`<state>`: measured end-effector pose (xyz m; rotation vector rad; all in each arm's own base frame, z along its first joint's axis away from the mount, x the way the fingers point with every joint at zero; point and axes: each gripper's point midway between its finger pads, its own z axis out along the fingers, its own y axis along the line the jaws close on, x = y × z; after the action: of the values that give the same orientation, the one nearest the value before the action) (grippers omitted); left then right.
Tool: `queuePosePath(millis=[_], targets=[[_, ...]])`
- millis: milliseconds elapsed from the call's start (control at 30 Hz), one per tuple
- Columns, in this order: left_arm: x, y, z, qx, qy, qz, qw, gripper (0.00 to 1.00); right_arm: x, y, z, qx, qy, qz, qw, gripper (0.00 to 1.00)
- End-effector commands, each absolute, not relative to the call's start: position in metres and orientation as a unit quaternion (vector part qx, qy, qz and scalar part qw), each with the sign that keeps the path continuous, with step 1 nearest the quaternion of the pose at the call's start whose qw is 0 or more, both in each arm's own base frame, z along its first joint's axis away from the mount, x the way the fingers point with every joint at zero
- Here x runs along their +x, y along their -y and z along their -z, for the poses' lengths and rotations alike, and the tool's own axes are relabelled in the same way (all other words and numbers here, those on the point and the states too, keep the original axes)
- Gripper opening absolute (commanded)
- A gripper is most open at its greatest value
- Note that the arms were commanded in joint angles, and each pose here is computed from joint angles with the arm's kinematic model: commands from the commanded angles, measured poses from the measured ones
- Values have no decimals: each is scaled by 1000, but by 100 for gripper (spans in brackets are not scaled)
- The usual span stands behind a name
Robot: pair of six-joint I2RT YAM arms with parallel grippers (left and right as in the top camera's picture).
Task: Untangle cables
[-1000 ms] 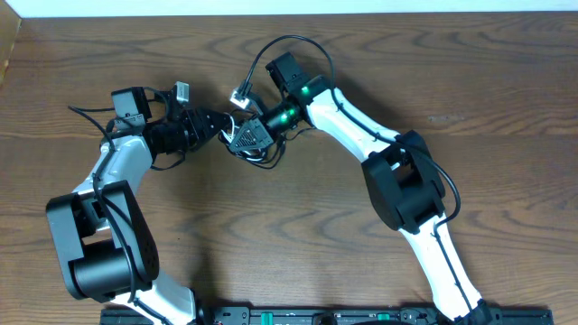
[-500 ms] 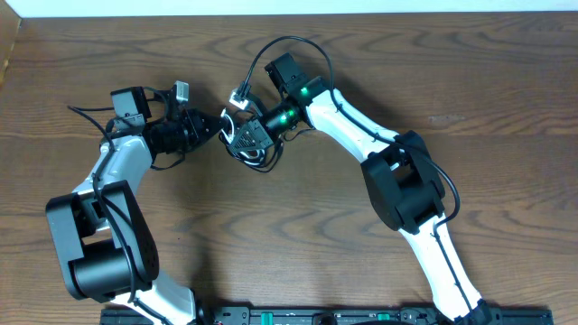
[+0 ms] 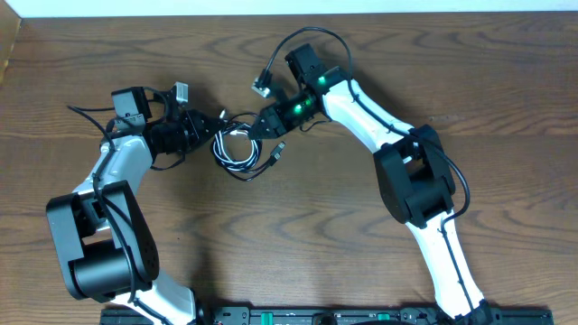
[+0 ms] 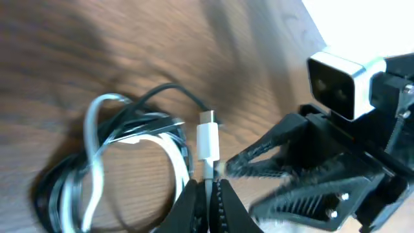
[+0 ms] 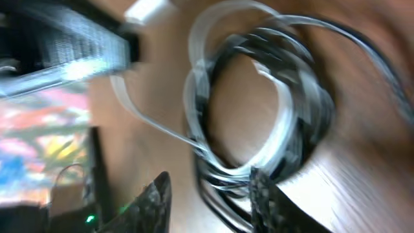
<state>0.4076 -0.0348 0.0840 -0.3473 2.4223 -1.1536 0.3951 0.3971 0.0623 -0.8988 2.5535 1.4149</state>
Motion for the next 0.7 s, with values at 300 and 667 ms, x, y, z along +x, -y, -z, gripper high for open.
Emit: queuePosePath(millis=[300, 667], targets=[[408, -1, -59, -218, -904, 305, 203, 8, 407, -374, -24, -252, -933, -239, 90, 27], [401, -19, -46, -275, -909, 252, 186, 8, 369, -362, -4, -269, -950, -150, 40, 26]])
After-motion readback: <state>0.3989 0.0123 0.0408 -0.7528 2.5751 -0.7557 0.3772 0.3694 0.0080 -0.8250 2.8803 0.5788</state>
